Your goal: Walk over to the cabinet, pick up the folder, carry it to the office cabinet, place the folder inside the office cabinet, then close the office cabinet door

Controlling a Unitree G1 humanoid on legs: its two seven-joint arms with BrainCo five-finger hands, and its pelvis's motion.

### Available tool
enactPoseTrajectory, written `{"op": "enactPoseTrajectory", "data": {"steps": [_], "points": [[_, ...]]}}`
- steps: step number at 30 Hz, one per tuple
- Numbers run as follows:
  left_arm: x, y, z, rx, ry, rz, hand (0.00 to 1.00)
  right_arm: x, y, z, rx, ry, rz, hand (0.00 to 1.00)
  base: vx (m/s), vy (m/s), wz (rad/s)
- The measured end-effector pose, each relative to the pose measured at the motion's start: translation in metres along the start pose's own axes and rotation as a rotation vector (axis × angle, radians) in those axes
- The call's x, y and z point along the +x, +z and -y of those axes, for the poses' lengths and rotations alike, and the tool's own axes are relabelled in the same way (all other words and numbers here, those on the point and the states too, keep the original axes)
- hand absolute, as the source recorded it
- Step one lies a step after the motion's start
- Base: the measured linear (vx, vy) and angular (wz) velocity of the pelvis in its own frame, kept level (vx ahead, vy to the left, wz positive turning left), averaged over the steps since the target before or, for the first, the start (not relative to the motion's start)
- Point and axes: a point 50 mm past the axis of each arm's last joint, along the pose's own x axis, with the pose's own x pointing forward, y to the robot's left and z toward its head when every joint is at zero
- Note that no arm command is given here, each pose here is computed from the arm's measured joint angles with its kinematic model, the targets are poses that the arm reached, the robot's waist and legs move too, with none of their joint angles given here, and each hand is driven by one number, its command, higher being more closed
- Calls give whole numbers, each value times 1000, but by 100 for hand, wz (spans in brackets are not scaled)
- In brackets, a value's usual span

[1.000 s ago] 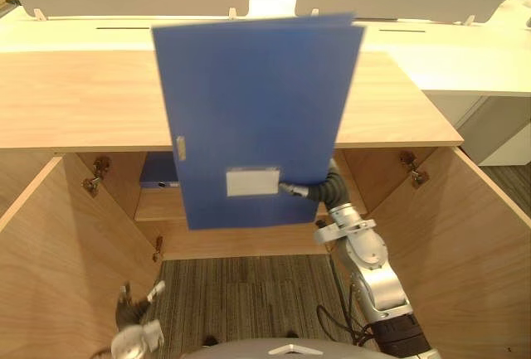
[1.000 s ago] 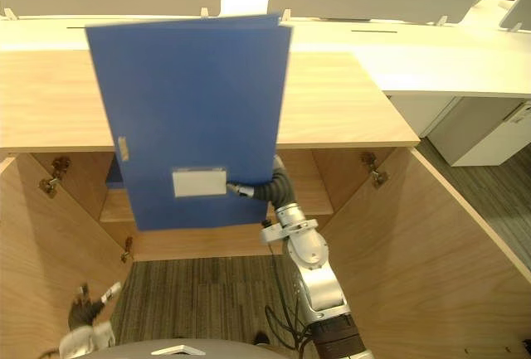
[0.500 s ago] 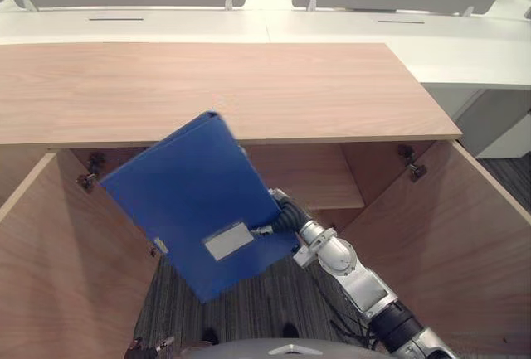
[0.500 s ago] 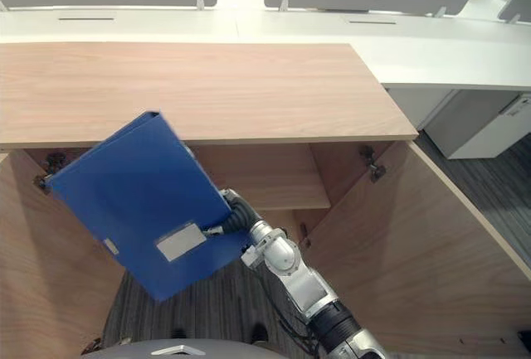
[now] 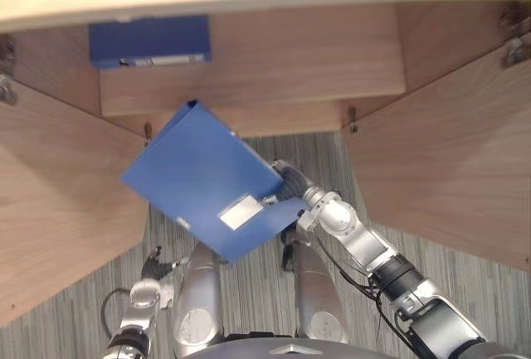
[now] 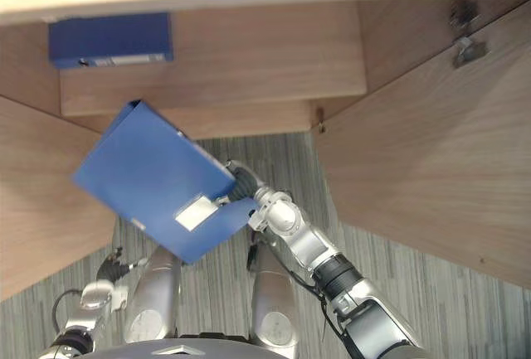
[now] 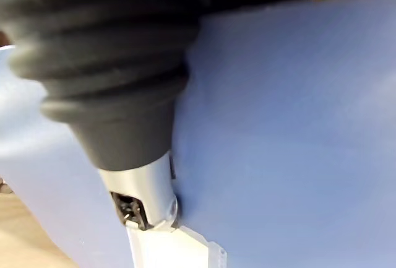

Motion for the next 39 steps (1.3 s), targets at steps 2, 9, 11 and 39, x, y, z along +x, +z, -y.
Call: {"op": "enactPoseTrajectory", "data": {"steps": [2, 9, 11, 39], "points": [[3, 17, 5, -7, -18, 60, 0, 0, 0, 13, 93, -91, 5, 100, -112, -28, -4], [4, 59, 9, -31, -36, 227, 0, -3, 21, 67, 387, -456, 144, 100, -58, -53, -5], [4, 63, 10, -60, -32, 241, 0, -4, 25, 83, 450, -532, 181, 100, 2, -46, 2], [-4, 98, 41, -232, -52, 352, 0, 41, 61, 222, 1051, -924, 305, 100, 17, -7, 5]]}}
